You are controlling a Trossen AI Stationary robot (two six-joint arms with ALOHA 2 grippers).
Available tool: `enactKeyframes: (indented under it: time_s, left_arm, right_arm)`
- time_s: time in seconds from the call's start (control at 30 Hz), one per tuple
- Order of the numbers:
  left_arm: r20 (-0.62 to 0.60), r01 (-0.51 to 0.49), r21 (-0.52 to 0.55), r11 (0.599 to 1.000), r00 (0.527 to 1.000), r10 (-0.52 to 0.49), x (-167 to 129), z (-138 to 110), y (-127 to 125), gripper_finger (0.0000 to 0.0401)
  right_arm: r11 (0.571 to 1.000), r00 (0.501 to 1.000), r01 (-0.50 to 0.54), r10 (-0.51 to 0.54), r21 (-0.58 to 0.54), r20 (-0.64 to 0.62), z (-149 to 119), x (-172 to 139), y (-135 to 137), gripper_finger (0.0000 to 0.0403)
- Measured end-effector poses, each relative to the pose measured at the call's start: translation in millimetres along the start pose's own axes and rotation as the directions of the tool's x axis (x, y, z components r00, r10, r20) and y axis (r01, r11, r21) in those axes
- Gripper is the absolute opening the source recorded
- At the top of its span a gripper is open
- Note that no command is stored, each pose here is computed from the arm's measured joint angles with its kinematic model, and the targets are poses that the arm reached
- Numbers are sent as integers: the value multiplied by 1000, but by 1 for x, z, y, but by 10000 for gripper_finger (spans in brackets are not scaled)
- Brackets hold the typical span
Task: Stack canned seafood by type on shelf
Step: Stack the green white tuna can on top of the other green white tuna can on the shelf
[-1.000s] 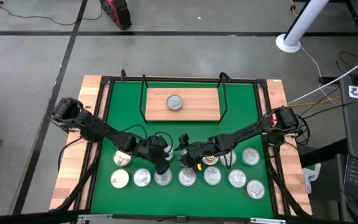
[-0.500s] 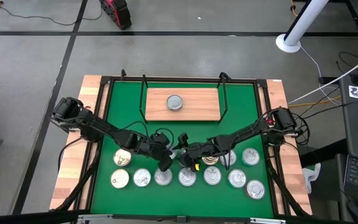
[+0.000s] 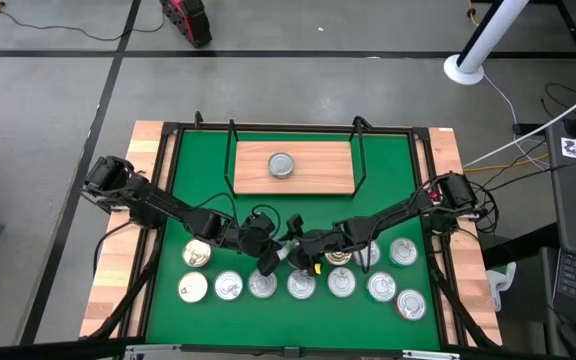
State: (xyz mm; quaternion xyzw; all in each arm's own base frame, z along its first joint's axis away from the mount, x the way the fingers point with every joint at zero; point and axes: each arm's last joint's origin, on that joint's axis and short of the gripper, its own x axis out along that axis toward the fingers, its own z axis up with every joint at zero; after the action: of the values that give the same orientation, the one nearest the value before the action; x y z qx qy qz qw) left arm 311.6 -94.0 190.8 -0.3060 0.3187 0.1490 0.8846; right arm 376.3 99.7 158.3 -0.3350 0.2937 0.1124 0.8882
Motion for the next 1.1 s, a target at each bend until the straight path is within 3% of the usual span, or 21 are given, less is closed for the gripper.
enactKeyframes:
  time_s: [0.27, 0.67, 0.97, 1.1]
  left_arm:
    - [0, 1, 54, 999, 1000, -1, 0, 0, 0, 0]
    - [0, 1, 133, 991, 1000, -1, -1, 0, 0, 0]
    - [68, 37, 284, 958, 996, -59, -28, 16, -5, 0]
    - [116, 2, 343, 939, 992, -44, -49, 25, -3, 0]
  right_arm:
    - [999, 998, -31, 31, -12, -49, -5, 0, 3, 248]
    - [1000, 999, -26, 26, -10, -43, -4, 0, 2, 124]
    - [1000, 999, -15, 15, -10, -48, -4, 0, 2, 135]
    - [1000, 997, 28, -29, -13, -75, -5, -1, 1, 130]
